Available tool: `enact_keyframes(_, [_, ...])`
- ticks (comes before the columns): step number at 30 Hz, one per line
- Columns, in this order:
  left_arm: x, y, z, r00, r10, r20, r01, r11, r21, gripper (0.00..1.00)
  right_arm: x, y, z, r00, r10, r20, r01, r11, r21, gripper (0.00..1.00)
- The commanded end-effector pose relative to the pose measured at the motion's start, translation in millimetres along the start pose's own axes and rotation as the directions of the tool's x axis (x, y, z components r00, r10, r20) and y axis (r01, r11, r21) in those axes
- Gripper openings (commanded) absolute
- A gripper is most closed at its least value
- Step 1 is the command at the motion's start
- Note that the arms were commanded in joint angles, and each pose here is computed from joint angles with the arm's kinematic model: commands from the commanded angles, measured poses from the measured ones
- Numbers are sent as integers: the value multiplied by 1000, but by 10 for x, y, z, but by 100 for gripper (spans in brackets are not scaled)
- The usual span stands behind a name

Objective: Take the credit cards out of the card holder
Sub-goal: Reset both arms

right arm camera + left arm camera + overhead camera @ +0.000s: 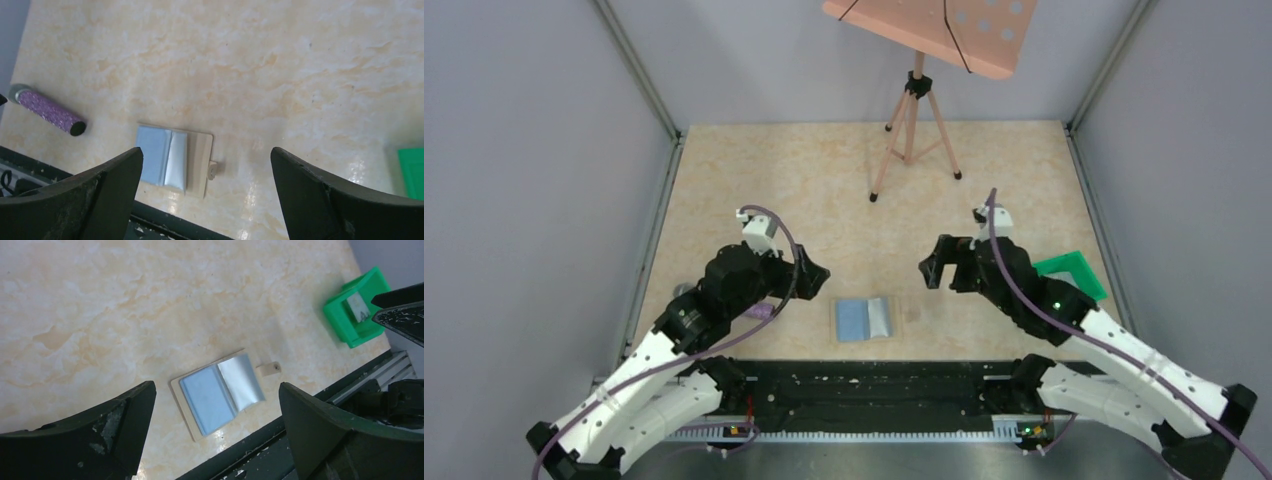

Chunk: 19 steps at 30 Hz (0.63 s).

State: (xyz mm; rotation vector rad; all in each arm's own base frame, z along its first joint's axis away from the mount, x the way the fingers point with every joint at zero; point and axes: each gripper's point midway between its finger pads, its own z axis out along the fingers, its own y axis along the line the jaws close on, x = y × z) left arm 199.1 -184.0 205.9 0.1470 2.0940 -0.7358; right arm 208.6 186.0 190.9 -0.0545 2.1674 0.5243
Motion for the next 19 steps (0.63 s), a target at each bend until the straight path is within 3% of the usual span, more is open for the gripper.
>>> enact_keyframes(1, [-361,-95,-142,985,-6,174,-1,999,38,99,-336,-208,-326,989,-2,151,-9,997,73,99])
enact_keyframes(8, [-397,-39,-209,975,-13,221,8,1000,24,99,-574,-137,-611,964,65,259,-61,998,-21,99])
enact_keyframes(19, [-419,-22,-263,971,-4,239,0,1000,19,99,-583,-28,-588,964,88,252,-72,995,-70,99])
